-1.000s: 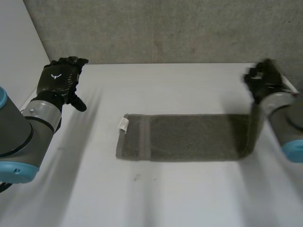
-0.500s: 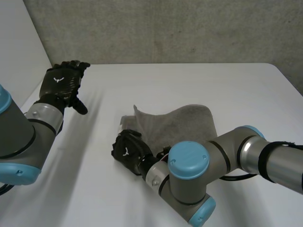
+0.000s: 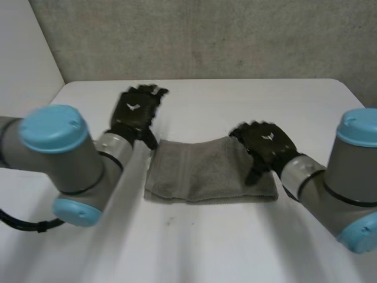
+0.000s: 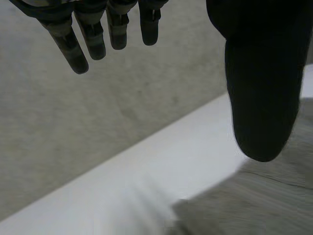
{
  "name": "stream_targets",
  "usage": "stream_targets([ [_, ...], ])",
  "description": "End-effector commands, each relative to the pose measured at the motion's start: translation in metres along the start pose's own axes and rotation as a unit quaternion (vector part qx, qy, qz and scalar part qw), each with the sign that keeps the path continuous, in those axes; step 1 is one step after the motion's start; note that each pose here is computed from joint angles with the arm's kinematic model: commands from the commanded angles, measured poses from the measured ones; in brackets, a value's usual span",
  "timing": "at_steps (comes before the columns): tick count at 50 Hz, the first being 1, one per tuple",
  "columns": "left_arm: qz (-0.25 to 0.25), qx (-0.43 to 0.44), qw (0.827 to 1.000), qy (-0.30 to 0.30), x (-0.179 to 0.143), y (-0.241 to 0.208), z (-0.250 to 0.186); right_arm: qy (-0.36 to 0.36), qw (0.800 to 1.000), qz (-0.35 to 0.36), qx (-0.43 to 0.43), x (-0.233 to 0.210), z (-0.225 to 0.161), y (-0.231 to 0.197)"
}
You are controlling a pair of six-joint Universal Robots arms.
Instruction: Fold the towel.
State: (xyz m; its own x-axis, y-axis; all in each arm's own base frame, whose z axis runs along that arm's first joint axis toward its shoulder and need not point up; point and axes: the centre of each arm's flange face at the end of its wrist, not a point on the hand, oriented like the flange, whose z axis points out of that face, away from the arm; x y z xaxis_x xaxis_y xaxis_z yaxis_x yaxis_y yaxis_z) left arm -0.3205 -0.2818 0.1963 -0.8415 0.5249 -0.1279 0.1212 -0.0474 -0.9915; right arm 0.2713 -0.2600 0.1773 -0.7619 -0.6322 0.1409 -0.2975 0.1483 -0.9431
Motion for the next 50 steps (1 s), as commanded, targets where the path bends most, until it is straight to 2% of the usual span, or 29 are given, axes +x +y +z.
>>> stream_targets([
  [1, 0.023, -0.072, 0.997, 0.03, 0.034, 0.043, -0.006, 0.015, 0.997, 0.014, -0.07, 0.017, -0.009, 0.038],
  [5, 0.058, -0.102, 0.993, 0.01, 0.034, 0.061, -0.01, 0.02, 0.997, -0.008, -0.078, 0.019, -0.008, 0.05],
  [7, 0.106, -0.116, 0.988, -0.002, 0.036, 0.068, -0.015, 0.028, 0.995, -0.052, -0.075, 0.022, -0.005, 0.059],
  [8, 0.106, -0.116, 0.988, -0.002, 0.036, 0.068, -0.015, 0.028, 0.995, -0.052, -0.075, 0.022, -0.005, 0.059],
  [10, 0.142, -0.132, 0.981, 0.004, 0.042, 0.075, -0.026, 0.031, 0.991, -0.119, -0.057, 0.022, -0.001, 0.057],
  [11, 0.142, -0.132, 0.981, 0.004, 0.042, 0.075, -0.026, 0.031, 0.991, -0.12, -0.057, 0.022, -0.001, 0.057],
  [13, 0.152, -0.139, 0.979, 0.01, 0.045, 0.078, -0.033, 0.05, 0.983, -0.173, -0.029, 0.027, 0.005, 0.047],
  [15, 0.156, -0.144, 0.977, 0.018, 0.05, 0.078, -0.044, 0.063, 0.979, -0.194, -0.016, 0.031, 0.008, 0.04],
  [19, 0.154, -0.127, 0.98, 0.011, 0.047, 0.061, -0.049, 0.074, 0.971, -0.226, 0.014, 0.025, 0.013, 0.021],
  [21, 0.15, -0.113, 0.982, -0.006, 0.037, 0.047, -0.049, 0.062, 0.963, -0.257, 0.059, -0.004, 0.017, -0.005],
  [24, 0.147, -0.105, 0.983, -0.021, 0.027, 0.039, -0.048, 0.052, 0.958, -0.271, 0.083, -0.022, 0.017, -0.018],
  [26, 0.141, -0.086, 0.985, -0.059, 0.006, 0.018, -0.046, 0.035, 0.947, -0.292, 0.127, -0.055, 0.016, -0.041],
  [27, 0.141, -0.086, 0.985, -0.059, 0.006, 0.018, -0.046, 0.035, 0.947, -0.292, 0.127, -0.055, 0.016, -0.041],
  [29, 0.136, -0.07, 0.984, -0.093, -0.016, 0.001, -0.047, 0.001, 0.936, -0.311, 0.162, -0.089, 0.014, -0.053],
  [32, 0.134, -0.062, 0.983, -0.11, -0.028, -0.007, -0.048, -0.021, 0.931, -0.322, 0.172, -0.109, 0.013, -0.052],
  [35, 0.125, -0.05, 0.979, -0.155, -0.059, -0.022, -0.056, -0.105, 0.913, -0.346, 0.19, -0.169, 0.007, -0.032],
  [38, 0.118, -0.048, 0.978, -0.164, -0.066, -0.024, -0.058, -0.135, 0.907, -0.352, 0.189, -0.185, 0.005, -0.02],
  [40, 0.098, -0.045, 0.978, -0.179, -0.076, -0.026, -0.061, -0.185, 0.899, -0.356, 0.178, -0.206, 0.005, 0.007],
  [45, 0.062, -0.047, 0.981, -0.179, -0.079, -0.022, -0.062, -0.195, 0.901, -0.355, 0.157, -0.211, 0.01, 0.025],
  [50, 0.043, -0.034, 0.987, -0.153, -0.074, -0.025, -0.059, -0.166, 0.91, -0.339, 0.169, -0.201, 0.008, 0.002],
])
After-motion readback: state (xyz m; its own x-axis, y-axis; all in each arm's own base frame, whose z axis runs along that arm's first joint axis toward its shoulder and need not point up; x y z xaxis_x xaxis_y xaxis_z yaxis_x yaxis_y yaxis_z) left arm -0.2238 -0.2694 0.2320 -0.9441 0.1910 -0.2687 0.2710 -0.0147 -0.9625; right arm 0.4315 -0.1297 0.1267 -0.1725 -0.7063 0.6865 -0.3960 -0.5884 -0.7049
